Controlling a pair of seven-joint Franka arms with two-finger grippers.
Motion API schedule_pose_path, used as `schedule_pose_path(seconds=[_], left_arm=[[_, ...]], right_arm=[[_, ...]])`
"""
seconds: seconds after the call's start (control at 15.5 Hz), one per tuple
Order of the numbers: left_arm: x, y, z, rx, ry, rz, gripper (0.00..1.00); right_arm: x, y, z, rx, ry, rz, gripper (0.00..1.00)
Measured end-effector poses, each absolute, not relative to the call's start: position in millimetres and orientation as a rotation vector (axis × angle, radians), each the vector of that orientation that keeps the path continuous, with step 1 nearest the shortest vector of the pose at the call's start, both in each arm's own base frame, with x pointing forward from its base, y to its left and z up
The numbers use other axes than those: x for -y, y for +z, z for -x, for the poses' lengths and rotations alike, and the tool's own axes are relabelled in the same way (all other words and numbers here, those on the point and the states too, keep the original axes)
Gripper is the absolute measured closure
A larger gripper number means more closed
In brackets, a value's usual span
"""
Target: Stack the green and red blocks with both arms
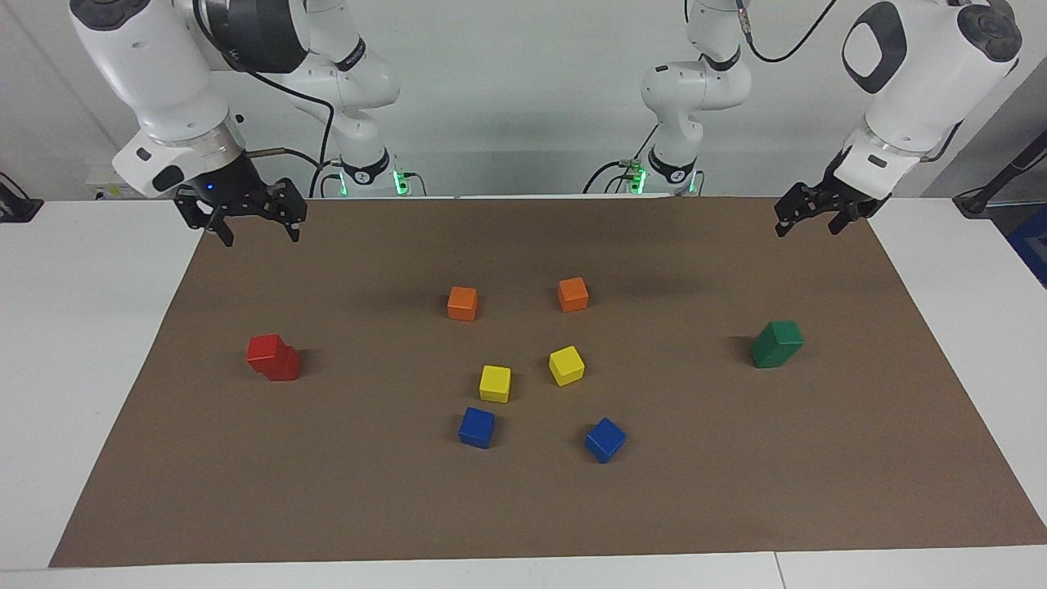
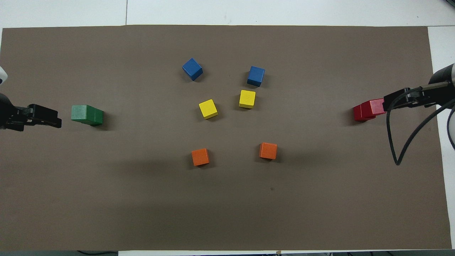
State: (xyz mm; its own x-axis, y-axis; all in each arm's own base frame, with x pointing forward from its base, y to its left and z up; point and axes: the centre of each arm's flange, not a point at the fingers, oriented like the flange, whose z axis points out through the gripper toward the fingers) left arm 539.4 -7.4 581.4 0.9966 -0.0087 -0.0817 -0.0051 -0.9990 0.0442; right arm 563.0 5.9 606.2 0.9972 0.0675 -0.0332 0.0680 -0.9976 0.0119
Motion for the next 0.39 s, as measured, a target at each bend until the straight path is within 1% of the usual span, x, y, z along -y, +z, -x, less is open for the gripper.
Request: schedule_pose_path(seconds=[0.39], left_arm=[[7.4, 581.4, -539.4, 0.011, -0.127, -3.095, 0.00]], right_arm=[[-2.8, 606.2, -563.0, -0.097, -0.051, -3.127, 0.00]])
